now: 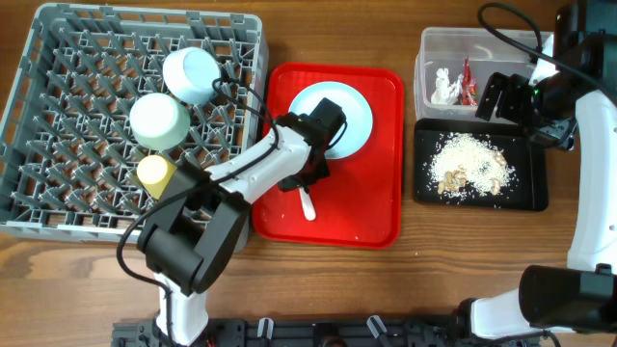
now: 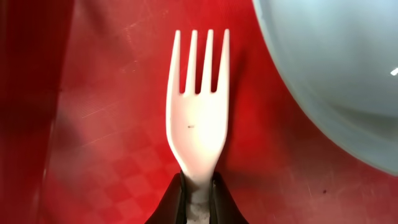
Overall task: Sort waste into correct bins and load items into the dishwasher rack
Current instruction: 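Grasp the white plastic fork on the red tray with the left gripper, then drop the white fork into the dish rack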
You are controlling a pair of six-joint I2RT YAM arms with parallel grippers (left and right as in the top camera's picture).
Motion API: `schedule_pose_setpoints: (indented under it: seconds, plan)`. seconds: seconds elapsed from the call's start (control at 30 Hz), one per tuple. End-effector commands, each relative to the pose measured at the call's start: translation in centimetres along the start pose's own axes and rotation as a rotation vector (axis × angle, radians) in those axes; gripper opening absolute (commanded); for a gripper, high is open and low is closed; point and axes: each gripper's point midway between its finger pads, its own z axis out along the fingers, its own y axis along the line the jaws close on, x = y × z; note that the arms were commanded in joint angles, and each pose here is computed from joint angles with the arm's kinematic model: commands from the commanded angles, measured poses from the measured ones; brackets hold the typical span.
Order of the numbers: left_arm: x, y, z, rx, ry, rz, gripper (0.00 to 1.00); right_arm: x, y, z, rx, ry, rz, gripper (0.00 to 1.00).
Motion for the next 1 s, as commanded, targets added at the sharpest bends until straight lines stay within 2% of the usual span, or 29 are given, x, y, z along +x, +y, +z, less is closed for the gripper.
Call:
schedule_pose_setpoints:
  seconds: [0.0, 0.17, 0.4, 0.7, 0.8, 0.97]
  plan:
    - [-0.5, 0.1, -2.0, 0.029, -0.032, -0.012, 0.04, 0.1, 0.1, -0.6, -0.002, -0.019, -0.017, 1.0]
    - [-0.8, -0.1, -3.6, 0.061, -0.058, -0.004, 0.04, 0.1, 0.1, -0.6, -0.002, -0.018, -0.017, 1.0]
    - [-2.5, 0.7, -8.6, 0.14, -0.15, 0.137, 0.04, 0.1, 0.0, -0.6, -0.001, -0.017, -0.017, 1.0]
    - [-7.8, 7.3, -17.1, 0.195, -0.388, 0.251, 0.04, 0.1, 0.1, -0.6, -0.002, -0.017, -0.017, 1.0]
    - [-9.3, 9.7, -17.4, 0.158, -0.414, 0.274, 0.04, 0.1, 0.1, -0.6, -0.002, -0.016, -0.017, 1.0]
    - [-10.2, 10.8, -15.9, 0.127, -0.384, 0.332, 0.04, 0.1, 0.0, -0.6, -0.002, -0.016, -0.017, 1.0]
